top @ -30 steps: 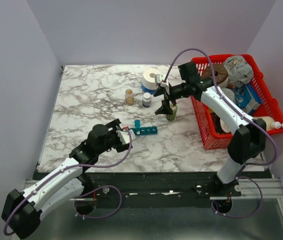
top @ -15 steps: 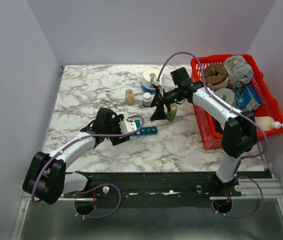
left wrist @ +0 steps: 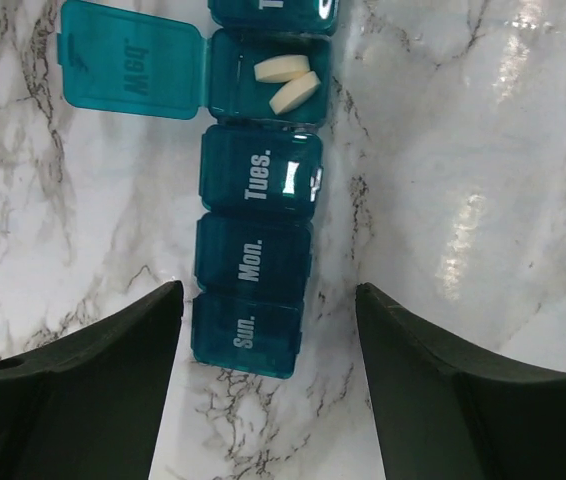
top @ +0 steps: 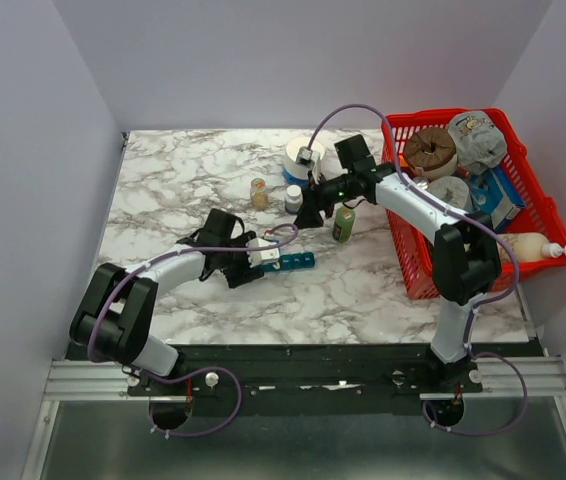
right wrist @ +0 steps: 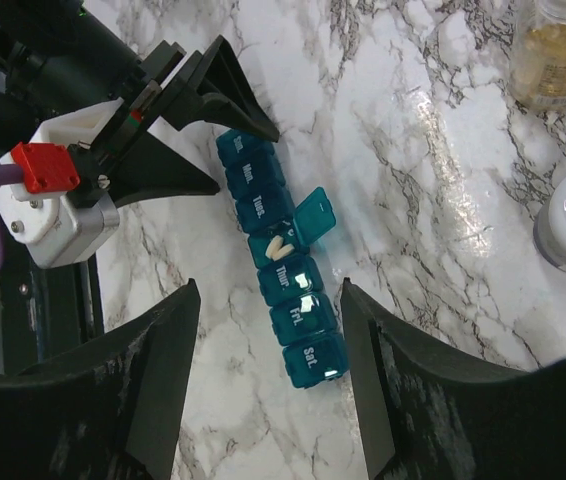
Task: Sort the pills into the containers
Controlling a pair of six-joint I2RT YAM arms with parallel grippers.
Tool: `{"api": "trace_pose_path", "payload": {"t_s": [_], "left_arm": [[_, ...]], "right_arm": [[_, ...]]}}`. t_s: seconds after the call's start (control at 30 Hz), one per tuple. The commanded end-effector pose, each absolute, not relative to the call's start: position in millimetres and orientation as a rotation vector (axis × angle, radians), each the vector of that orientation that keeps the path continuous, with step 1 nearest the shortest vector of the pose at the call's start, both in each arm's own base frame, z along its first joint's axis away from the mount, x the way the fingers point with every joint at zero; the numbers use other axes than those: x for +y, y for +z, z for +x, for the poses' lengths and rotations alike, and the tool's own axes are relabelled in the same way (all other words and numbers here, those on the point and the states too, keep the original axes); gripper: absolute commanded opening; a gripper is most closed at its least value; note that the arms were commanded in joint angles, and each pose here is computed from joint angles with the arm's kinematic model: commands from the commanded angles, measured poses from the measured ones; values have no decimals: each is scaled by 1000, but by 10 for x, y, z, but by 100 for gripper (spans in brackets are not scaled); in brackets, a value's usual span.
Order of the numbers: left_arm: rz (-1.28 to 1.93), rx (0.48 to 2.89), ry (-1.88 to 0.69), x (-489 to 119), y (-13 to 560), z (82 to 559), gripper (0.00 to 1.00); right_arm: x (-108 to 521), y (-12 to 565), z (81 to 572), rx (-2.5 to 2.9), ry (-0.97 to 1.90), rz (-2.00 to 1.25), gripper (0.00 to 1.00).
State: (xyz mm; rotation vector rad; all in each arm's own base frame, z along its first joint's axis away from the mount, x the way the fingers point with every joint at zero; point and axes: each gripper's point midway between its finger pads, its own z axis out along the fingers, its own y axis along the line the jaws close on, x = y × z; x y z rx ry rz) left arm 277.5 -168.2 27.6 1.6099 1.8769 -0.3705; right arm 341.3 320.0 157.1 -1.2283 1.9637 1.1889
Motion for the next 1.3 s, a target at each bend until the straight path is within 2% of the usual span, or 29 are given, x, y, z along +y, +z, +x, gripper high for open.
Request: {"api": "trace_pose_path", "payload": {"t_s": [0.0, 0.2, 0.23, 0.3, 0.33, 0.37, 0.43, 0.57, 0.77, 1.03, 1.27], "left_arm": [[1624, 1869, -365, -1708, 255, 2874, 74], [1613, 1861, -360, -1726, 255, 2818, 55], [1616, 1859, -351, -1731, 255, 2803, 44], [1623, 1849, -346, -1759, 244, 2743, 33], [1627, 1844, -343, -1770, 241, 2727, 24], [1641, 1841, -340, -1786, 211, 2682, 22], [1650, 1829, -342, -1821, 213, 2648, 15], [1682, 1795, -351, -1909, 194, 2575, 9], [1709, 1783, -400, -2006, 173, 2498, 4], [1721, 1795, -426, -2031, 154, 2470, 2], [1719, 1802, -436, -2040, 149, 2465, 2]], "right_arm": [[3272, 1525, 3503, 2001, 1187, -1174, 66], [3299, 1409, 3596, 2087, 1153, -1098, 61], [3311, 1398, 3614, 2093, 1142, -1089, 59], [3346, 1359, 3616, 2118, 1126, -1065, 55], [3369, 1353, 3622, 2113, 1122, -1061, 53], [3380, 1332, 3633, 2128, 1110, -1042, 45], [3425, 1294, 3644, 2139, 1088, -1031, 42], [3480, 1148, 3659, 2182, 1038, -1023, 34], [3536, 925, 3597, 2229, 991, -1075, 28], [3557, 576, 3552, 2306, 905, -1124, 28], [3538, 521, 3510, 2323, 906, -1170, 27]]}}
